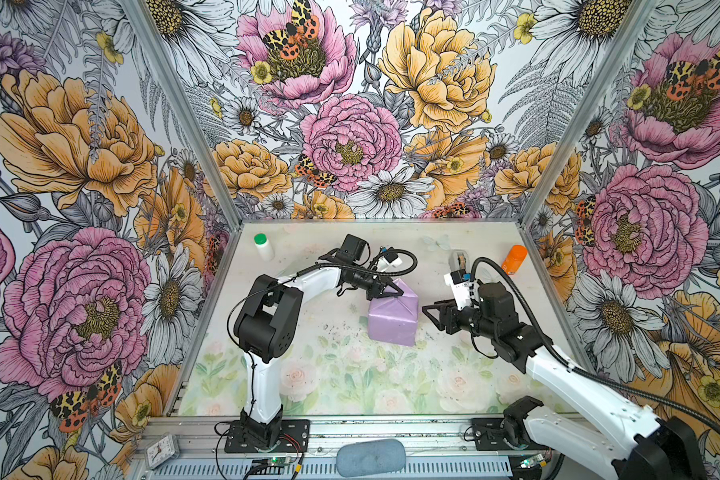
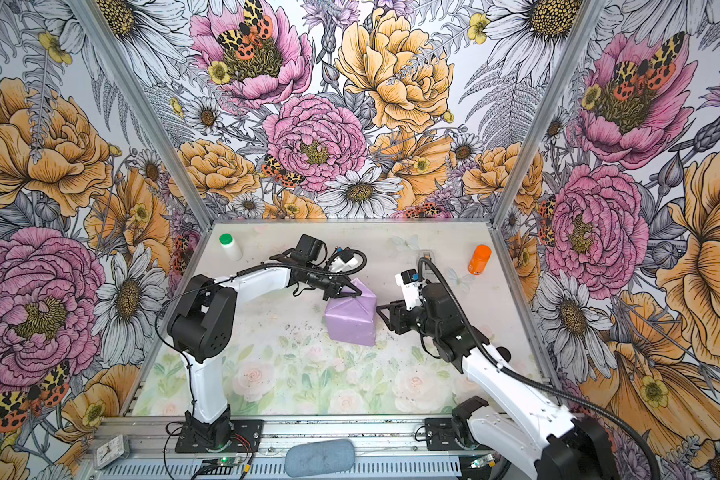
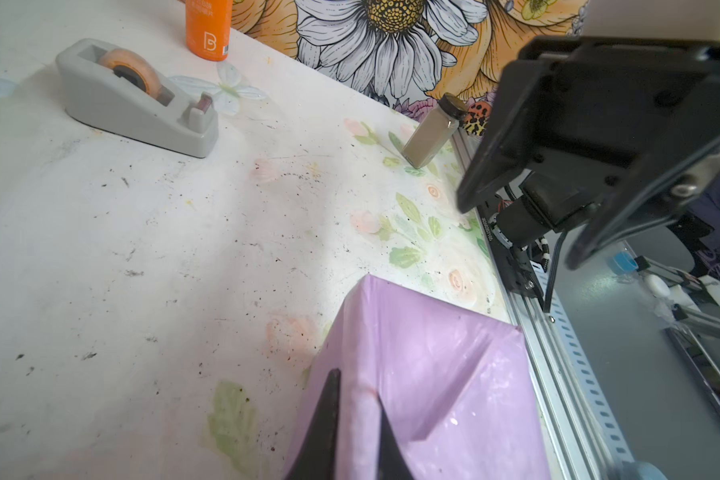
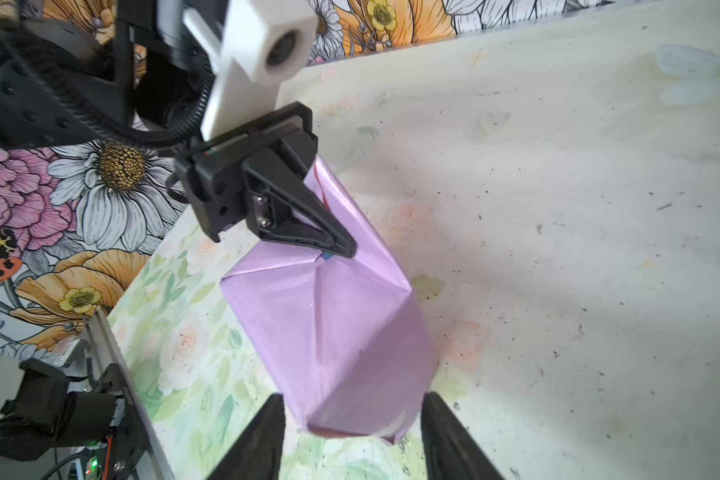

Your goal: Wrap the gift box in paper

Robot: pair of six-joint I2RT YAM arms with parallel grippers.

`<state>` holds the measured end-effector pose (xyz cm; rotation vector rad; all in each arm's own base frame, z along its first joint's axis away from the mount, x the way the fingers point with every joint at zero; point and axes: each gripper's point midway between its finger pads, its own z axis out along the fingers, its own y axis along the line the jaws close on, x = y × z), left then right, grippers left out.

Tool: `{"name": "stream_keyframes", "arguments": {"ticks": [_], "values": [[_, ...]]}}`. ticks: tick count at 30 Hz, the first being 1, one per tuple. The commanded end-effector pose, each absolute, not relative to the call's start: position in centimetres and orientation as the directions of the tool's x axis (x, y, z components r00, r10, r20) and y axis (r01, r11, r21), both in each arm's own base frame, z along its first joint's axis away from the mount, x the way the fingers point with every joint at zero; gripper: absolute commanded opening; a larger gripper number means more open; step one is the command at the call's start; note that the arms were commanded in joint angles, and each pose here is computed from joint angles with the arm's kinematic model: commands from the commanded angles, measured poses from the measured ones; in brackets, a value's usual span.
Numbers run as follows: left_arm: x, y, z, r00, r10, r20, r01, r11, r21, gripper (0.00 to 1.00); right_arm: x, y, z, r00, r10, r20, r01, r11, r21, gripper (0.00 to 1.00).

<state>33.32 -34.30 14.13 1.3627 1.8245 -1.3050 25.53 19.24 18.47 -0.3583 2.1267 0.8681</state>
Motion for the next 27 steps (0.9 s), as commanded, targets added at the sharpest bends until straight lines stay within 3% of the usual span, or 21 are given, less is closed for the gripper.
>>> {"name": "stream_keyframes", "arguments": {"ticks": [1, 12, 27], "values": [[33.1, -33.3, 12.2, -0.427, 0.486, -0.763, 0.899, 0.136, -0.417, 0.06, 24.0, 19.2, 18.1, -0.678, 0.069, -0.732, -0.487, 0.703, 0.518, 0.50], [34.6, -32.6, 13.8, -0.476, 0.419, -0.773, 0.879, 0.248, -0.407, 0.00, 21.7, 22.1, 14.8, -0.750, 0.109, -0.653, -0.475, 0.598, 0.646, 0.32], [35.6, -30.6, 16.5, -0.488, 0.246, -0.837, 0.804, 0.499, -0.322, 0.00, 25.0, 25.3, 13.5, -0.760, 0.172, -0.627, -0.445, 0.564, 0.695, 0.24]]}}
